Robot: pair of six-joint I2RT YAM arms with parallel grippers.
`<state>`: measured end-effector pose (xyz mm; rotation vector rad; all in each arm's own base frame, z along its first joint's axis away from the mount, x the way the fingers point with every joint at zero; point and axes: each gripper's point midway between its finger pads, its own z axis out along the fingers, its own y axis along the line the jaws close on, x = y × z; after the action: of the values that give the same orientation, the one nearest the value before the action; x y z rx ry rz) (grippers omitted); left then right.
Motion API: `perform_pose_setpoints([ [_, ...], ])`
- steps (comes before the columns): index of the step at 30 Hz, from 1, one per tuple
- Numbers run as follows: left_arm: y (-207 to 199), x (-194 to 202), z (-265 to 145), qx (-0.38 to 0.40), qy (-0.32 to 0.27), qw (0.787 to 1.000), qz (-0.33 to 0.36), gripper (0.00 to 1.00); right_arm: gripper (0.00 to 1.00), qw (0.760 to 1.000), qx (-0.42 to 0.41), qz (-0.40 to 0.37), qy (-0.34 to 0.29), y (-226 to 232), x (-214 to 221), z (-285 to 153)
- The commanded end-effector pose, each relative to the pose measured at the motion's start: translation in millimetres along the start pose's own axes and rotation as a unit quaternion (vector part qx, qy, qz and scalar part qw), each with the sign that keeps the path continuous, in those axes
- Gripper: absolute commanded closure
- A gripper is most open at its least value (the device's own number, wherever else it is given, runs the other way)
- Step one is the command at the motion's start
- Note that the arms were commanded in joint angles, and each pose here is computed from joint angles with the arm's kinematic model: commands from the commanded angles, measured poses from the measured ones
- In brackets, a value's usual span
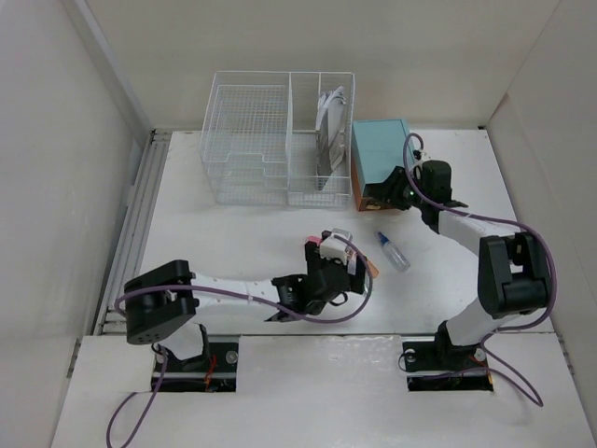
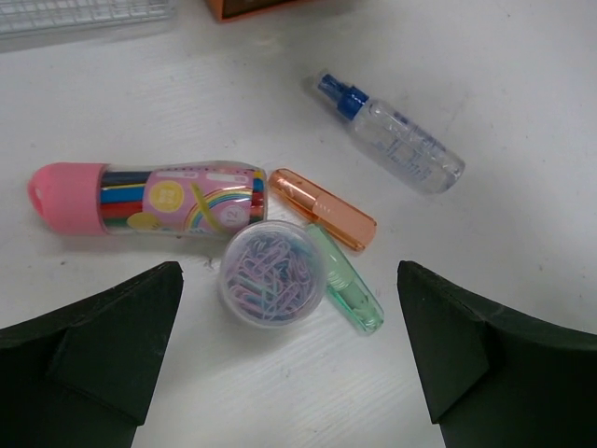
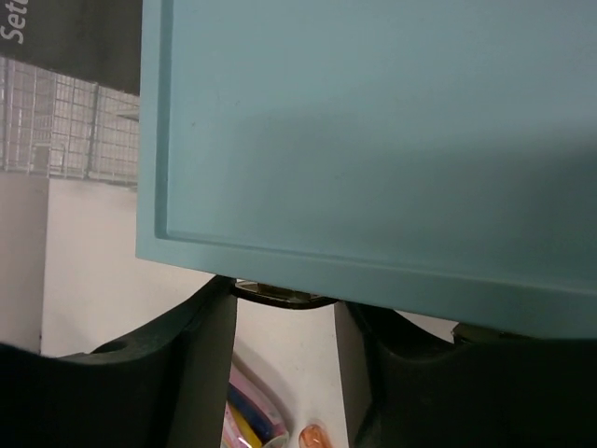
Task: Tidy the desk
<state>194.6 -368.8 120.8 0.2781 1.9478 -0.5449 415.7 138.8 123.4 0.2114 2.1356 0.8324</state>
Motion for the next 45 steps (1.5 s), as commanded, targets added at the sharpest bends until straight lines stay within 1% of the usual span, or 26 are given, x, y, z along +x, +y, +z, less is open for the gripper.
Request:
perform_pose_setpoints([
  [1,-28.5,-9.5,9.1,0.028,0.004,1.0,0.007,0.01,0.58,0.998,-0.016,-0.004,-0.056,13.4,-31.8,6.6],
  [2,-26.7,-3.5,11.2,0.02,0.016,1.0,0.018,0.01,0.61,0.998,-0.01,-0.002,-0.055,9.7,-29.0,6.8],
  [3,-33.8,-0.5,12.9,0.033,0.025,0.999,0.023,0.01,0.65,0.998,-0.01,-0.002,-0.055,9.7,-29.0,6.8],
  [4,-38.8,-0.1,14.4,0.039,0.031,0.998,0.029,0.01,0.67,0.998,-0.013,-0.005,-0.059,13.0,-32.1,4.1],
  [5,-38.5,8.9,16.6,0.037,0.046,0.997,0.04,0.01,0.7,0.998,-0.011,-0.003,-0.056,10.6,-28.4,4.2],
  [7,-46.7,9.5,16.7,0.048,0.061,0.996,0.044,0.01,0.71,0.998,-0.017,-0.005,-0.056,14.8,-27.7,-0.6],
  [10,-43.4,13.8,9.3,0.044,0.085,0.995,0.04,0.01,0.74,0.998,-0.022,-0.006,-0.055,17.1,-22.8,-7.5],
  [15,-40.9,2.1,-8.1,0.038,0.106,0.994,0.018,0.01,0.74,0.999,-0.02,-0.012,-0.027,12.6,-1.6,-16.0],
  [17,-31.1,6.5,-13.4,0.018,0.123,0.992,0.024,0.01,0.74,0.999,-0.021,-0.022,-0.02,11.6,5.6,-21.3],
  [22,-23.8,6.4,-14.7,-0.005,0.132,0.991,0.036,0.01,0.75,0.999,-0.019,-0.031,0.001,8.8,22.4,-32.2],
  [24,-18.6,14.2,-10.9,-0.012,0.144,0.989,0.041,0.01,0.75,0.999,-0.024,-0.036,0.004,12.8,24.9,-39.3],
  [25,-21.2,10.9,-10.5,-0.01,0.141,0.989,0.039,0.01,0.75,0.999,-0.017,-0.036,0.016,8.6,33.4,-42.5],
  [30,-21.0,24.9,-7.4,-0.009,0.159,0.986,0.047,0.01,0.75,0.998,-0.013,-0.059,0.024,6.1,44.2,-55.2],
  [33,-21.2,29.1,-6.7,-0.008,0.165,0.985,0.049,0.01,0.75,0.997,-0.011,-0.061,0.036,3.1,50.8,-61.6],
  [37,-9.0,35.0,2.1,-0.019,0.174,0.983,0.057,0.01,0.74,0.996,-0.009,-0.073,0.052,-0.4,60.2,-66.1],
  [41,5.1,42.8,17.7,-0.039,0.184,0.98,0.058,0.01,0.74,0.995,-0.022,-0.071,0.063,2.9,64.9,-65.7],
  [43,5.9,40.8,24.5,-0.044,0.183,0.98,0.06,0.01,0.74,0.995,-0.026,-0.07,0.065,4.3,65.6,-66.0],
  [44,13.7,47.4,29.9,-0.055,0.191,0.978,0.062,0.01,0.74,0.995,-0.026,-0.07,0.065,4.3,65.6,-66.0],
  [45,13.2,48.3,31.4,-0.057,0.193,0.977,0.064,0.01,0.74,0.995,-0.031,-0.07,0.067,5.7,66.4,-66.3],
])
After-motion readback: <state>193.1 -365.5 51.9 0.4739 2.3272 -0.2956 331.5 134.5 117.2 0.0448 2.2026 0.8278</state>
